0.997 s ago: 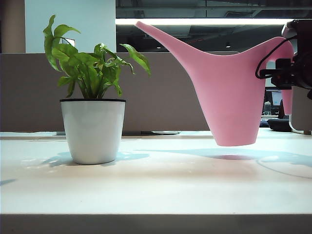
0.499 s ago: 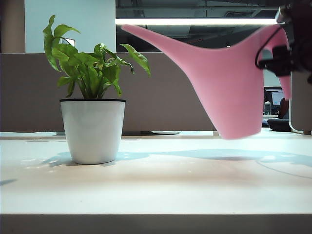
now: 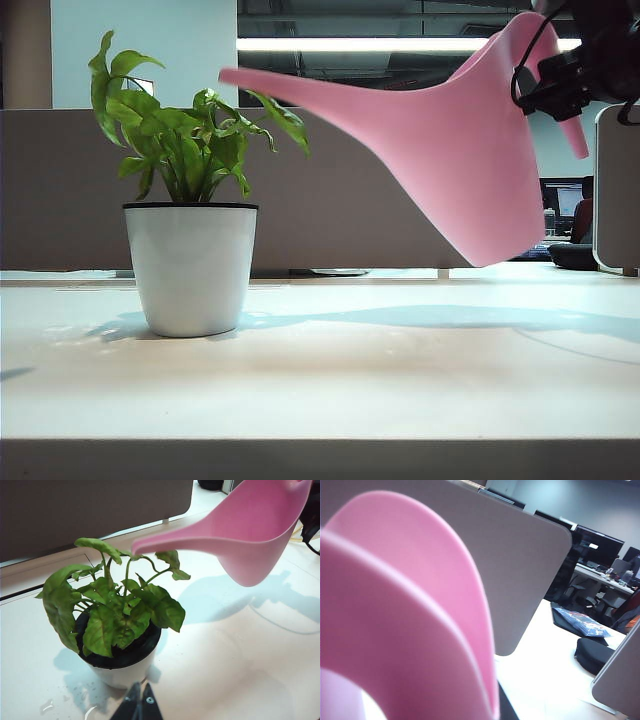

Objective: Pick up the watering can from the table, water the potted plant, and put the can back.

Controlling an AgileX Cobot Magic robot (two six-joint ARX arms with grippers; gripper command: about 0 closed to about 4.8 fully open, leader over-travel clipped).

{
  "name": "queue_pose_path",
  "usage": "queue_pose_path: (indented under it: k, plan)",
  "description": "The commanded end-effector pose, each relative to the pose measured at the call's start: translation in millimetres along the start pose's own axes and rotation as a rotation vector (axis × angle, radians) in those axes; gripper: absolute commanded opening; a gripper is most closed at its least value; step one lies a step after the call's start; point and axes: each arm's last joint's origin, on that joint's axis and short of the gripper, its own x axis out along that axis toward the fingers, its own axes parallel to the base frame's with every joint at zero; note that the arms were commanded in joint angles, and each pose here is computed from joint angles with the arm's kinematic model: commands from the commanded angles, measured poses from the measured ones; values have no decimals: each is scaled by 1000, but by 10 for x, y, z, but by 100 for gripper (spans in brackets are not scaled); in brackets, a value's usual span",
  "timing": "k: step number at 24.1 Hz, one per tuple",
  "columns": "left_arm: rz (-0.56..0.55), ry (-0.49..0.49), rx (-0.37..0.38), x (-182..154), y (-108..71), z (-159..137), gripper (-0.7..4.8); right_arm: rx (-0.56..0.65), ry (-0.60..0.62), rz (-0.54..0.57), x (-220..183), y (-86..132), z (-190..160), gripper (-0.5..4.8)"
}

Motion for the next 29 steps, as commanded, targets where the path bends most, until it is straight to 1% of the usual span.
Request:
queue_pose_path:
  k: [1, 4, 7, 9, 12, 15, 16, 24, 29]
  plan:
    - [2, -21, 8, -18, 1, 31, -7, -107, -141, -39, 2, -1, 244, 48]
    - [2, -22, 8, -18, 1, 31, -7, -123, -150, -34, -2, 24, 271, 48]
    - [2, -22, 8, -18, 1, 31, -7, -174, -160, -43, -9, 28, 308, 48]
    - [2, -21, 8, -17, 1, 31, -7, -186, -164, -72, -6, 5, 352, 48]
    - [2, -22, 8, -18, 1, 31, -7, -234, -176, -80, -26, 0, 400, 48]
    - [2, -21, 8, -18, 1, 31, -7, -248, -190, -89, -17, -18, 444, 48]
    - [2, -21, 8, -18, 1, 31, -7, -273, -191, -92, -23, -22, 455, 48]
    - [2, -21, 7, -17, 1, 30, -7, -324, -237, -124, 6, -95, 638, 48]
    - [2, -21, 7, -18, 1, 31, -7, -354, -242, -127, 2, -118, 700, 48]
